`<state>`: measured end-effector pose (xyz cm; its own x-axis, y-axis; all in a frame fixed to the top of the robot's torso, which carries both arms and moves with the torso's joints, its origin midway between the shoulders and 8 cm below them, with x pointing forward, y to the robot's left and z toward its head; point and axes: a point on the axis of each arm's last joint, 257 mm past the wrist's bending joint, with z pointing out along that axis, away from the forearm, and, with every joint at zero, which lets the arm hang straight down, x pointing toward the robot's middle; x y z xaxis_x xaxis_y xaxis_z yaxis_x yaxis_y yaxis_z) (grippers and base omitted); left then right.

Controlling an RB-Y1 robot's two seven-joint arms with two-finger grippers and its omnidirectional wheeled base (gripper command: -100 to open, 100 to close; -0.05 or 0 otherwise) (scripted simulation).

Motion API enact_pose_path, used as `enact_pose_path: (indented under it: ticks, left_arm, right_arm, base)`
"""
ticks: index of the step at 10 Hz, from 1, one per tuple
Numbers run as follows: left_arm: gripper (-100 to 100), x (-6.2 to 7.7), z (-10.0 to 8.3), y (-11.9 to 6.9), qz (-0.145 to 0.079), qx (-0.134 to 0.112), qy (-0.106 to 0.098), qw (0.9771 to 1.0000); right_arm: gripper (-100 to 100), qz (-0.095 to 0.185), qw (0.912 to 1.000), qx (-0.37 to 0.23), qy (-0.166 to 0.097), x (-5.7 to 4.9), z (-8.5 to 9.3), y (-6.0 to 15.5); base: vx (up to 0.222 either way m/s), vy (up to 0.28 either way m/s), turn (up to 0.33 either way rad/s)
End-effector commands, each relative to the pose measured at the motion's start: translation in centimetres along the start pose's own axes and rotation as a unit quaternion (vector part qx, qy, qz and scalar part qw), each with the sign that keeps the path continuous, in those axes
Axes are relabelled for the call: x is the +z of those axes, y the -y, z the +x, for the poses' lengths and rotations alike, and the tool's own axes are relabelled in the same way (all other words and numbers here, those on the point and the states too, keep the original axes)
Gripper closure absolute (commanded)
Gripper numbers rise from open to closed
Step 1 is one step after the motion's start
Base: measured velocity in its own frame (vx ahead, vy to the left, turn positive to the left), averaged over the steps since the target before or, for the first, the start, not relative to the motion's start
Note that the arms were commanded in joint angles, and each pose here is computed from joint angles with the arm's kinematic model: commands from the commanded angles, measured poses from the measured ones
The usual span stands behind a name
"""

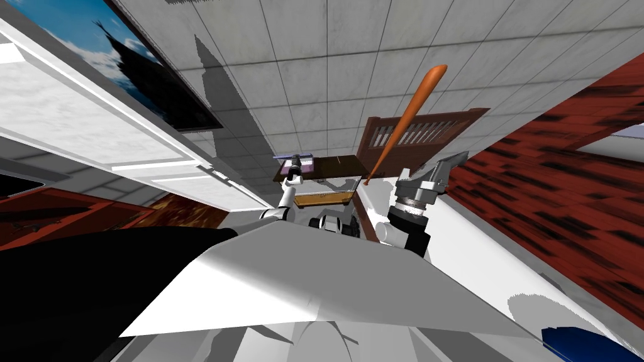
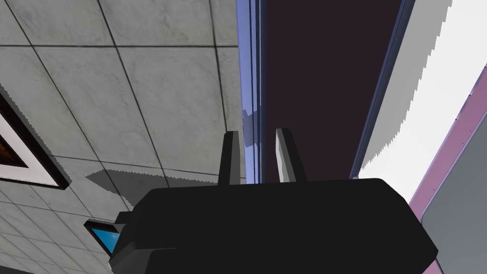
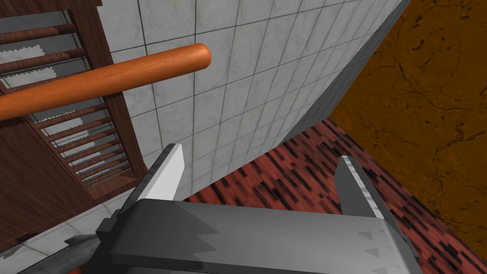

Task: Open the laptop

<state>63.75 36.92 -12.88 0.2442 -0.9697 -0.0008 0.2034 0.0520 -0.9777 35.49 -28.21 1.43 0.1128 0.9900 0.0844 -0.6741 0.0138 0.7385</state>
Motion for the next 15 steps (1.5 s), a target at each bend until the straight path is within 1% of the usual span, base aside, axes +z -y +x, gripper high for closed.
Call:
enact_pose_path:
  ticks: [1, 2, 3, 4, 5, 6, 10, 11, 12, 13, 14, 15]
  left_arm:
    - [100, -1.9, -0.5, -1.3, 0.01, 0.001, 0.004, 0.9999]
    - [100, -1.9, -0.6, -0.5, 0.026, 0.001, 0.005, 0.9997]
    - [100, -1.9, -0.6, -0.4, 0.029, 0.001, 0.006, 0.9996]
    - [100, -3.8, -1.0, -2.4, 0.022, 0.002, 0.009, 0.9997]
    - [100, -3.9, -1.0, -1.5, 0.04, 0.003, 0.01, 0.9992]
    - [-100, -2.7, -0.7, -1.1, 0.031, 0.003, 0.008, 0.9995]
    - [-100, -1.0, -0.5, 0.8, 0.031, 0.002, 0.006, 0.9995]
    - [-100, -0.2, -0.4, 1.8, 0.031, 0.002, 0.005, 0.9995]
    - [-100, 0.2, -0.4, 2.3, 0.031, 0.002, 0.004, 0.9995]
    - [-100, -0.3, -0.3, 1.7, 0.029, 0.002, 0.005, 0.9996]
    - [0, -0.3, -0.3, 1.7, 0.027, 0.002, 0.005, 0.9996]
    - [0, -0.4, -0.3, 1.5, 0.026, 0.002, 0.005, 0.9997]
  right_arm:
    - [0, 0.0, 1.0, 0.0, 0.0, 0.0, 0.0, 0.0]
    - [0, 0.0, 1.0, 0.0, 0.0, 0.0, 0.0, 0.0]
    - [0, 0.0, 1.0, 0.0, 0.0, 0.0, 0.0, 0.0]
    - [0, 0.0, 1.0, 0.0, 0.0, 0.0, 0.0, 0.0]
    - [0, 0.0, 1.0, 0.0, 0.0, 0.0, 0.0, 0.0]
    - [0, 0.0, 1.0, 0.0, 0.0, 0.0, 0.0, 0.0]
    - [0, 0.0, 1.0, 0.0, 0.0, 0.0, 0.0, 0.0]
    - [0, 0.0, 1.0, 0.0, 0.0, 0.0, 0.0, 0.0]
    - [0, 0.0, 1.0, 0.0, 0.0, 0.0, 0.0, 0.0]
    - [0, 0.0, 1.0, 0.0, 0.0, 0.0, 0.0, 0.0]
    - [0, 0.0, 1.0, 0.0, 0.0, 0.0, 0.0, 0.0]
    - [0, 0.0, 1.0, 0.0, 0.0, 0.0, 0.0, 0.0]
  base:
    - [0.056, 0.022, -0.038]
    - [0.019, 0.002, 0.003]
    - [0.0, 0.0, 0.0]
    - [0.06, 0.022, -0.053]
    - [0.06, 0.02, -0.041]
    - [-0.002, -0.003, 0.016]
    - [-0.039, -0.012, 0.014]
    - [-0.034, -0.015, 0.018]
    - [-0.036, -0.011, 0.015]
    - [-0.014, -0.003, 0.002]
    - [0.0, 0.0, 0.0]
    - [0.0, 0.0, 0.0]
